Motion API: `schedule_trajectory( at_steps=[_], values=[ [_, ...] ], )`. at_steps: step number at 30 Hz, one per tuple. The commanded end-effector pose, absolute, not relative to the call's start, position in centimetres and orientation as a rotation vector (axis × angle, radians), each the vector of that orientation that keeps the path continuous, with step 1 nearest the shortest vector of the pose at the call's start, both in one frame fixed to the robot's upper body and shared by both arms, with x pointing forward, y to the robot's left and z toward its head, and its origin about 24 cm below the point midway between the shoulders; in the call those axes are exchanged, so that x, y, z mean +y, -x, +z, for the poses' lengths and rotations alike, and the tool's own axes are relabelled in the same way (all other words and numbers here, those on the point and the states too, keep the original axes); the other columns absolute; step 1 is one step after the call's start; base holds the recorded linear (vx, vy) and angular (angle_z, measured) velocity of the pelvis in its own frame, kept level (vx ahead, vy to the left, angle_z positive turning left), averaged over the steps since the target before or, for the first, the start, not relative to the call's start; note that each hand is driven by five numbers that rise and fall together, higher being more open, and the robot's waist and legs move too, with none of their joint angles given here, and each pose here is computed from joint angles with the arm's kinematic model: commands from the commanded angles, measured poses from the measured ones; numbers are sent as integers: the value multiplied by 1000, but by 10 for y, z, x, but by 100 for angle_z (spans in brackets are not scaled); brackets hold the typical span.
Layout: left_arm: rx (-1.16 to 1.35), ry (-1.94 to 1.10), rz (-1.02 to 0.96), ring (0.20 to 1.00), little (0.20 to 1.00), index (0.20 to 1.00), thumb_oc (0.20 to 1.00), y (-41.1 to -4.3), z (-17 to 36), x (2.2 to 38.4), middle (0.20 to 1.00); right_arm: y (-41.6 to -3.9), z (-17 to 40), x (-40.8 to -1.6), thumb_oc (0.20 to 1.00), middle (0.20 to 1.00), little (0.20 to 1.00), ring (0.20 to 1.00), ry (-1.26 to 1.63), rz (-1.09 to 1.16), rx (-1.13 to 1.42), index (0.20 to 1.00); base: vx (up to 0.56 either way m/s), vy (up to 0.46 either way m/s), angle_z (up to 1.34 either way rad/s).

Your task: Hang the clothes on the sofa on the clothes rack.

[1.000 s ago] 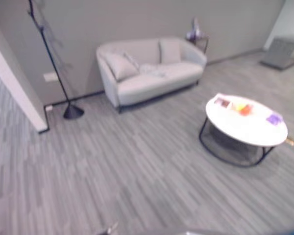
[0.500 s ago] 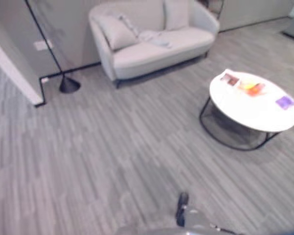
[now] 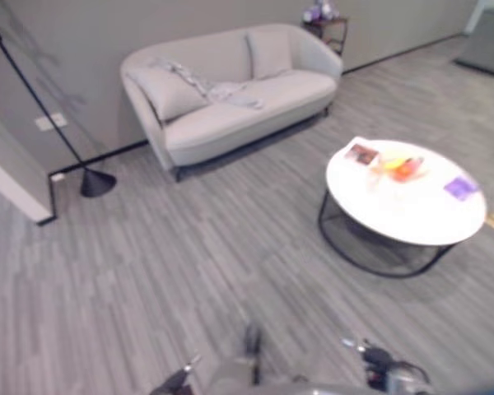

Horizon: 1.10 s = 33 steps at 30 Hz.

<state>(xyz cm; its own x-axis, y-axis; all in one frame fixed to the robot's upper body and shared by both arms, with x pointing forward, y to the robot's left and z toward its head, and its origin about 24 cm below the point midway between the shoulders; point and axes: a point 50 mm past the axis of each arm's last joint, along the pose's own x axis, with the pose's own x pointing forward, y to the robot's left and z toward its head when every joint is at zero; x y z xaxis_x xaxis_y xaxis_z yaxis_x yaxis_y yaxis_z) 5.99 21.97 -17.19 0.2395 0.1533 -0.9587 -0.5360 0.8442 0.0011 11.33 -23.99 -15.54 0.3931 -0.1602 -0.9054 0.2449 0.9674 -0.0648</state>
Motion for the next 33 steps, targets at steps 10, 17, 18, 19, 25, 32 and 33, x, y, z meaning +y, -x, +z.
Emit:
schedule_trajectory(
  at_steps=[10,17,18,19,25,32,33],
  values=[
    [1251,522,723,1000,1000,1000,1000,-29,-172,233,1000,-71,-172,-207,1000,1000,1000,1000,-226,-262,1251,1000,775,-124,-39],
    [1072,521,685,1000,1000,1000,1000,-75,-164,242,1000,-91,-162,-227,1000,1000,1000,1000,-227,-264,1109,1000,548,-159,218],
    [1087,532,708,1000,1000,1000,1000,-70,-165,241,1000,-95,-160,-228,1000,1000,1000,1000,-226,-258,1098,1000,514,-159,124],
    [1098,545,724,1000,1000,1000,1000,-68,-166,240,1000,-100,-159,-227,1000,1000,1000,1000,-217,-251,1089,1000,580,-209,-12],
    [1250,554,821,1000,1000,1000,1000,-17,-171,240,1000,-131,-151,-211,1000,1000,1000,1000,-161,-97,1010,1000,771,-157,4],
    [1224,586,776,1000,1000,1000,1000,-22,-174,226,1000,-139,-145,-204,1000,1000,1000,1000,-158,-25,953,1000,844,-62,9],
    [1180,547,740,1000,1000,1000,1000,-36,-172,230,1000,-138,-145,-204,1000,1000,1000,1000,-164,-41,952,1000,427,-128,-47]
  ],
)
